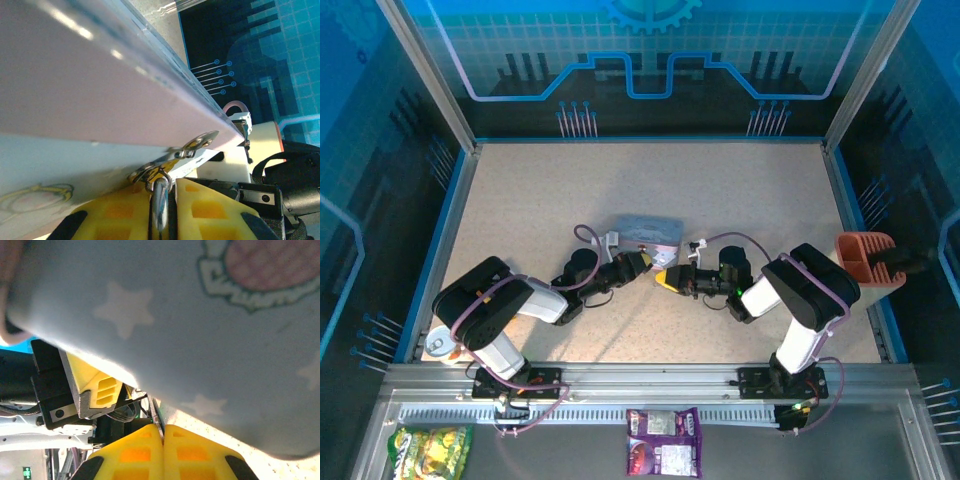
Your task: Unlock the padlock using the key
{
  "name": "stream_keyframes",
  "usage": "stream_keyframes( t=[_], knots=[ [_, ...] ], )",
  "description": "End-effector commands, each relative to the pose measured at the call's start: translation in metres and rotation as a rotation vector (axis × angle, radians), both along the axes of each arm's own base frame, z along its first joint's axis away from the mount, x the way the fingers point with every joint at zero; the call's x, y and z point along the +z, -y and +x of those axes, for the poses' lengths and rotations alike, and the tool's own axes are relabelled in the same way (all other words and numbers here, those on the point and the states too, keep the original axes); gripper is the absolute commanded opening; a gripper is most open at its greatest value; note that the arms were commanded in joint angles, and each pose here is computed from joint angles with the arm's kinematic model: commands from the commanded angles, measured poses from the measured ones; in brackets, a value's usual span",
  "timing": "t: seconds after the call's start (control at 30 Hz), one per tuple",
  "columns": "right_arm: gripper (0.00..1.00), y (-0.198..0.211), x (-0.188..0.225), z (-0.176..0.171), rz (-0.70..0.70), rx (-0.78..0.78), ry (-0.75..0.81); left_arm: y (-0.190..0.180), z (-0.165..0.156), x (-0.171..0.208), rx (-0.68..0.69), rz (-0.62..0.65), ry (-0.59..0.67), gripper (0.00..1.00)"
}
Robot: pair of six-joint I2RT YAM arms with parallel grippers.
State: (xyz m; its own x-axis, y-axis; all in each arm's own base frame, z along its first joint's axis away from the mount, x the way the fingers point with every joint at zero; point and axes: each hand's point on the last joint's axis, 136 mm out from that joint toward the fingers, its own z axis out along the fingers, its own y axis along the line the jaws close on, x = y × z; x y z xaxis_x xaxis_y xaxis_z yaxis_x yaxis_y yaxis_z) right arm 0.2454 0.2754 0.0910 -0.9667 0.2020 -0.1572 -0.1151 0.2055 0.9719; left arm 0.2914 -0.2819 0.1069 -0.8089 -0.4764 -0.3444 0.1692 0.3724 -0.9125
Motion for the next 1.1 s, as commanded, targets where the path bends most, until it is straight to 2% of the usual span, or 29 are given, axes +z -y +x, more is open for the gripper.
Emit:
stream_keyframes(
  t=[0.0,1.07],
  knots=[
    [0.00,0.008,0.030,0.042,0.060,-0.152,0.116,0.038,-0.039,0.035,-0.228,-0.086,0.109,0.03],
    [0.00,0.019,0.038,0.058,0.045,-0.275,0.128,0.056,-0.060,0.041,-0.286,-0.115,0.141,0.02]
  ],
)
